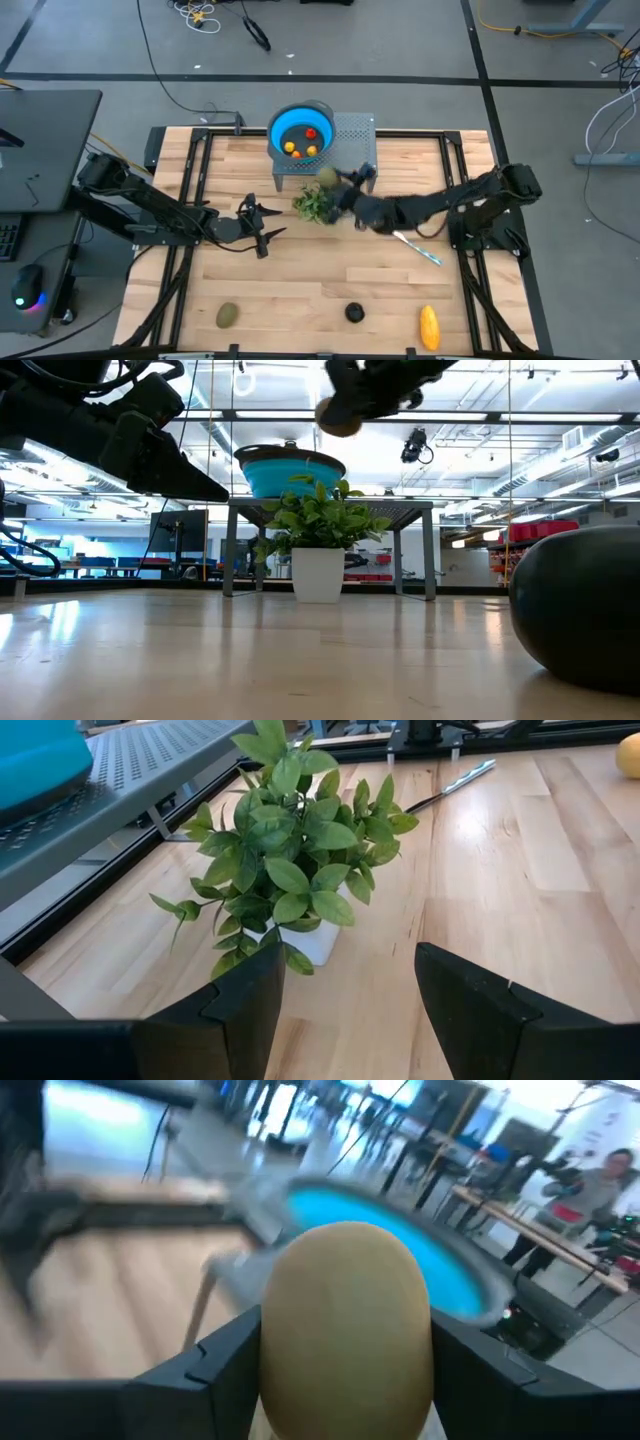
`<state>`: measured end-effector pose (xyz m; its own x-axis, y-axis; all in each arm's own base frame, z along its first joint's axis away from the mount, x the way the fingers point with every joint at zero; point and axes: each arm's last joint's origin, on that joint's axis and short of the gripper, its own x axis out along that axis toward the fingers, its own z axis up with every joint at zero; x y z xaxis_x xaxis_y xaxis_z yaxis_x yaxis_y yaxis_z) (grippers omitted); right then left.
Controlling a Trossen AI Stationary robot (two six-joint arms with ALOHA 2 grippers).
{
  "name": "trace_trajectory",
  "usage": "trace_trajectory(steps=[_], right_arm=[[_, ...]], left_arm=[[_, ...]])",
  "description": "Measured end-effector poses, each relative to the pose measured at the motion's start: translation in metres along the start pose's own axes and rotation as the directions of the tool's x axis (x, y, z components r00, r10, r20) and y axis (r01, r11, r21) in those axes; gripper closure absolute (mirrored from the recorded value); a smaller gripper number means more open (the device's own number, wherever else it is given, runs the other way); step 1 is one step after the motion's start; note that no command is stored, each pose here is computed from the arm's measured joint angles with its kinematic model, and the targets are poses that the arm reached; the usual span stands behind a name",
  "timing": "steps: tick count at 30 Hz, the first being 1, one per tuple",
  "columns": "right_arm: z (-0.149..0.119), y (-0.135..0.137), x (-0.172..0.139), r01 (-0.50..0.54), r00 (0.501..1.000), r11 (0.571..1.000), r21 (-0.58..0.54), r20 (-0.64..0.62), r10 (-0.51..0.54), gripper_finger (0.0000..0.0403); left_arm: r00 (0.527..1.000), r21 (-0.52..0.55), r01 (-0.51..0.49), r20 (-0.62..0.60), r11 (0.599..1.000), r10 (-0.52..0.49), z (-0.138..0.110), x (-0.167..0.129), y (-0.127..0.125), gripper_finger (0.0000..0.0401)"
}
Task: Pick & Place Fruit
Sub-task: Put the brown kiwi into the blue strainer bowl on the shelf
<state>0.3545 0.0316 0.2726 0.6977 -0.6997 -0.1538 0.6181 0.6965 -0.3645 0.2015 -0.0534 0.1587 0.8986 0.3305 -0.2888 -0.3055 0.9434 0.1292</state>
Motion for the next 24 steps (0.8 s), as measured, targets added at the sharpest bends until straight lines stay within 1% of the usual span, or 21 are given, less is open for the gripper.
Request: trace_trajectory(steps=[3,5,8,11,16,20,24], right_arm=[[0.009,-0.019,0.02,0.002,0.997,0.997,0.073,0.082,-0.008,0.0162],[0.012,-0.031,0.033,-0.034,0.991,0.993,0.11,0.134,0.019,0.0162],[0.013,-0.05,0.05,-0.117,0.976,0.98,0.164,0.204,0.082,0.0162],[0.011,-0.066,0.066,-0.16,0.963,0.965,0.209,0.249,0.106,0.0161],[0.005,-0.084,0.088,-0.162,0.958,0.968,0.191,0.265,0.108,0.0157],[-0.003,-0.09,0.102,-0.164,0.961,0.97,0.181,0.252,0.115,0.0156],[-0.009,-0.095,0.111,-0.135,0.968,0.979,0.151,0.233,0.098,0.0155]], left_arm=[[1.0,0.001,0.0,-0.001,1.0,0.0,0.0,0.0,0.0,0.0168],[1.0,0.002,0.0,-0.002,1.0,0.0,0.0,0.0,0.0,0.0168],[1.0,0.003,0.0,-0.004,1.0,0.0,0.0,0.0,0.0,0.0168],[1.0,0.004,0.0,-0.004,1.0,0.0,-0.001,0.0,0.0,0.0168],[1.0,0.007,-0.007,-0.004,1.0,0.007,-0.001,0.0,0.0,0.0168],[1.0,0.013,-0.017,-0.004,1.0,0.017,-0.001,0.0,0.001,0.0168],[1.0,0.016,-0.019,-0.007,1.0,0.019,-0.001,0.0,0.001,0.0168]])
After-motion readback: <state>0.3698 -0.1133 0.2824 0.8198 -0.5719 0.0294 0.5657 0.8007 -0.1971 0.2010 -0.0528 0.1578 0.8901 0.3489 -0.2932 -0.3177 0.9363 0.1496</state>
